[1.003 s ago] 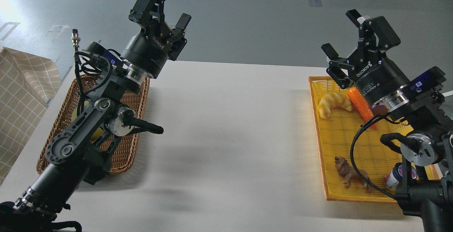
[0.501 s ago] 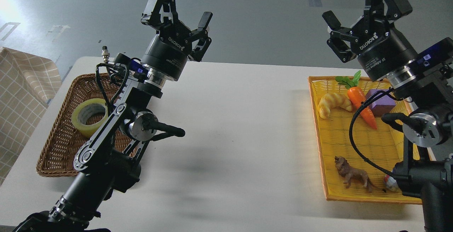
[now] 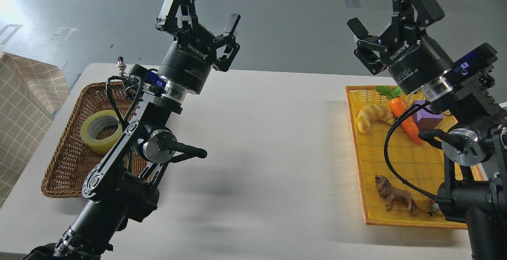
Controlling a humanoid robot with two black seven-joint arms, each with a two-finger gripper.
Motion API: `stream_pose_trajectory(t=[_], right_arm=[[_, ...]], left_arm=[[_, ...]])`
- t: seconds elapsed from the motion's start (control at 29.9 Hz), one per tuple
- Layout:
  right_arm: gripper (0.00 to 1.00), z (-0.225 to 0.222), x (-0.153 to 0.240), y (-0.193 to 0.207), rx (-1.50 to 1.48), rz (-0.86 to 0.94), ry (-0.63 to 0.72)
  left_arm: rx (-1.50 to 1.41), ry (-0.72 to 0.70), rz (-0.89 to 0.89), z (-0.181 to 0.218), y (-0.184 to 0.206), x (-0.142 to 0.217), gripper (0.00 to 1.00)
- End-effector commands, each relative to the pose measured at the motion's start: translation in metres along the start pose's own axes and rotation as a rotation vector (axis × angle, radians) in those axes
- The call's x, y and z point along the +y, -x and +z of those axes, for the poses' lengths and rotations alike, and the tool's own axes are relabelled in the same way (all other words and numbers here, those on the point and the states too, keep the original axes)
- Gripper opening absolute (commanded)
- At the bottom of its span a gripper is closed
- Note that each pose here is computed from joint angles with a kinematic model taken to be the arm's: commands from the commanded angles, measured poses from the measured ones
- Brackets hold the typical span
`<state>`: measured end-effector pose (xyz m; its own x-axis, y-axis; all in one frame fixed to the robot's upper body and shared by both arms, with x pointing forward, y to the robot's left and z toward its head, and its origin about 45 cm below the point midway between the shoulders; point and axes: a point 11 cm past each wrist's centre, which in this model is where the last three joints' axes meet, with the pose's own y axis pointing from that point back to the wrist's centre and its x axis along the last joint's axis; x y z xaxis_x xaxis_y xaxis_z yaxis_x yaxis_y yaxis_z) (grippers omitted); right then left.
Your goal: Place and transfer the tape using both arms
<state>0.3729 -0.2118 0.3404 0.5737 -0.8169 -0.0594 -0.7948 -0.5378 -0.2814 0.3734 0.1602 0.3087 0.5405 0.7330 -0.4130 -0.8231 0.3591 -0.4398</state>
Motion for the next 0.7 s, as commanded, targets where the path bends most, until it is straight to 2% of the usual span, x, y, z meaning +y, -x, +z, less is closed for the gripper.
stream_pose_trajectory(t=[0.0, 0.67], right_arm=[[1.00, -0.001, -0.001, -0.001, 0.000, 0.004, -0.001], [1.00, 0.006, 0.004, -0.003, -0.011, 0.033, 0.022]], left_arm=[[0.007, -0.016, 0.011, -0.006, 0.000, 0.004, 0.98], [-0.053, -0.023, -0.010, 0.006, -0.006, 0.001, 0.98]])
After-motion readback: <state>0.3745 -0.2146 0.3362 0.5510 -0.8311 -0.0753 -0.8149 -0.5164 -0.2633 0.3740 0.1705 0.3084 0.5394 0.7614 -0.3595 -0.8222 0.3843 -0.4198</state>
